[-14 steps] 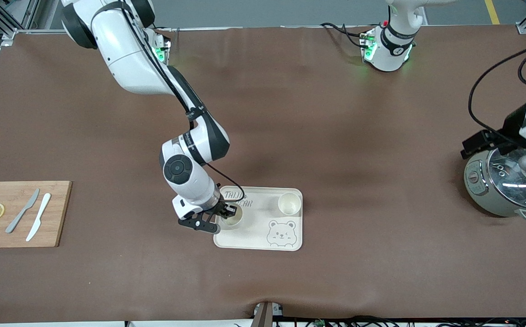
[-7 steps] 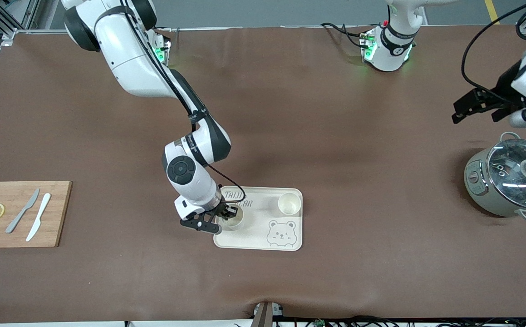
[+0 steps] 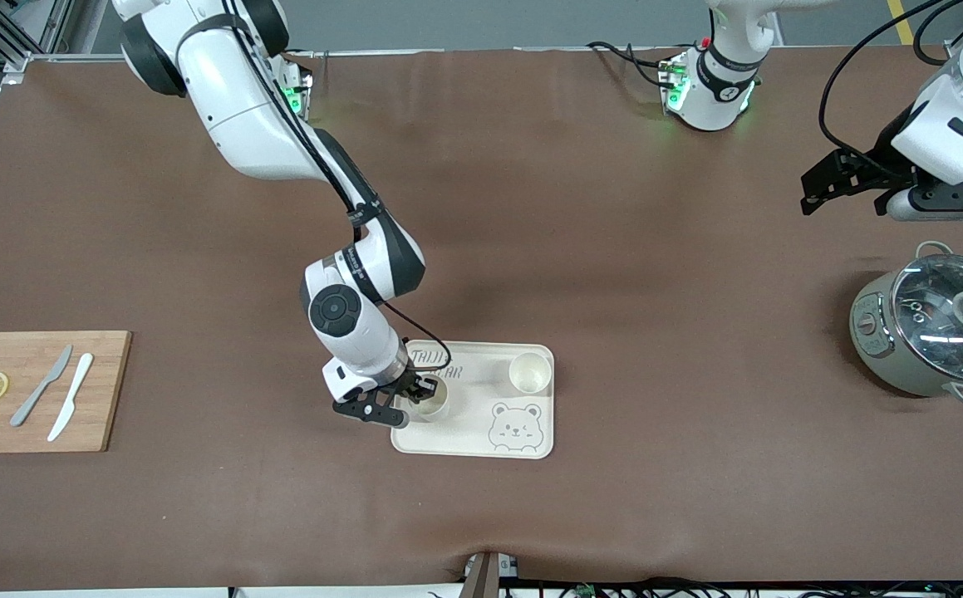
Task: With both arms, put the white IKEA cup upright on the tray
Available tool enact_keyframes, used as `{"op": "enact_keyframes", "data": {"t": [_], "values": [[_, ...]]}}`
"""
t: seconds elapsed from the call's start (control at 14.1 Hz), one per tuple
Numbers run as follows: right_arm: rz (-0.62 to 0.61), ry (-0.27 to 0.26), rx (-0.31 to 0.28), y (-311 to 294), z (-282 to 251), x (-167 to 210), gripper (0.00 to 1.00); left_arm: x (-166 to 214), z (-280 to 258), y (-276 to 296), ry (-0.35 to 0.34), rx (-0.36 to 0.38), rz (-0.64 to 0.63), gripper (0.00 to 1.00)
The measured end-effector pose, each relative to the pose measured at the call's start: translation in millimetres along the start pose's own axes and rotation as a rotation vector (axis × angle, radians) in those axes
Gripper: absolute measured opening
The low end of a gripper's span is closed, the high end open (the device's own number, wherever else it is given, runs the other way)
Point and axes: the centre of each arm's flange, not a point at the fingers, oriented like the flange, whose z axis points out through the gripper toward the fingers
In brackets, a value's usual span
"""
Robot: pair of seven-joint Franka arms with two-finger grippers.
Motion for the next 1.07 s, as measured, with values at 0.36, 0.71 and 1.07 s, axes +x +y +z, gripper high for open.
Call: {"op": "enact_keyframes", "data": {"t": [0.36,0.71,1.07], "values": [[-0.003,0.004,-0.001,0.2,0.6,0.3,0.21,-0.1,-0.2,-0.5,0.0,0.001,0.04,1.0],[-0.014,0.012,-0.009,0.5,0.3,0.8,0.73,-0.2,-0.2,-0.6,-0.001,0.001,0.041,1.0],[-0.036,0.032,-0.026,0.7,-3.8,5.2,1.0,-1.3,-0.6,-1.4,-0.005,0.002,0.04,1.0]]}}
